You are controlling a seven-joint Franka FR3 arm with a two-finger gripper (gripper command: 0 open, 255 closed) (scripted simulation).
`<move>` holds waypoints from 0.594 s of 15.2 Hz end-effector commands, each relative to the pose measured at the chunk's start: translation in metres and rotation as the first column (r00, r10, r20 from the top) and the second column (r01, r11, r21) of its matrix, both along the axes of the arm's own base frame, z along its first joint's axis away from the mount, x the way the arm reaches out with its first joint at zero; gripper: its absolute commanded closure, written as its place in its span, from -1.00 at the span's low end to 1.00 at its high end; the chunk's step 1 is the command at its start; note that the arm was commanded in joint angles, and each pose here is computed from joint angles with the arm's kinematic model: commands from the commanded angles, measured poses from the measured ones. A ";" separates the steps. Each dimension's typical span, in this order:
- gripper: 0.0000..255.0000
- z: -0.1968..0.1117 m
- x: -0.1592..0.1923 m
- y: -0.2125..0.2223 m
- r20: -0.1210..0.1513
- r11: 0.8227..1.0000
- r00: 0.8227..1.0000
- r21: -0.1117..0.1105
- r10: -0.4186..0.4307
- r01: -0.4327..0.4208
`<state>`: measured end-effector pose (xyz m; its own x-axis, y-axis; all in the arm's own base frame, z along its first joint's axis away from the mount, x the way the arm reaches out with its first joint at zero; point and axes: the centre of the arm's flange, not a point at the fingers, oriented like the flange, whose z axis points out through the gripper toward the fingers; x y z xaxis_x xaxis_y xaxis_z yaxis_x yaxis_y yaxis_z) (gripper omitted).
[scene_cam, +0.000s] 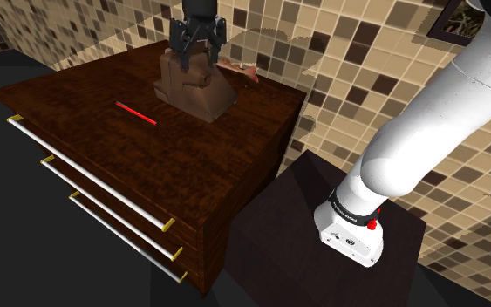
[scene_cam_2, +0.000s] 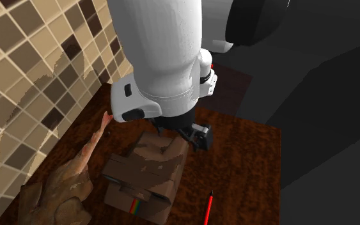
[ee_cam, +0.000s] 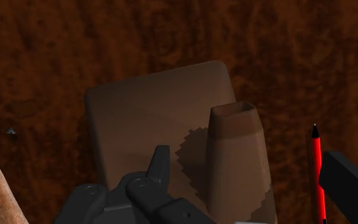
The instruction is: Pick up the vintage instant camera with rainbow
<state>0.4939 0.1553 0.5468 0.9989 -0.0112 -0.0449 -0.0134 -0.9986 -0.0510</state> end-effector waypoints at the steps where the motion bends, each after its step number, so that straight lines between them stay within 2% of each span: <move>1: -1.00 -0.009 0.002 0.001 0.003 1.000 1.000 0.001 0.000 0.000; 7: -1.00 -0.033 0.002 0.001 0.003 1.000 1.000 0.001 0.000 0.000; 8: 1.00 -0.033 0.002 0.001 0.003 1.000 1.000 0.001 0.000 0.000; 9: 1.00 -0.033 0.002 0.001 0.003 1.000 1.000 0.001 0.000 0.000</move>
<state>0.4963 0.1563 0.5146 0.9991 -0.0113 -0.0418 -0.0134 -0.9986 -0.0516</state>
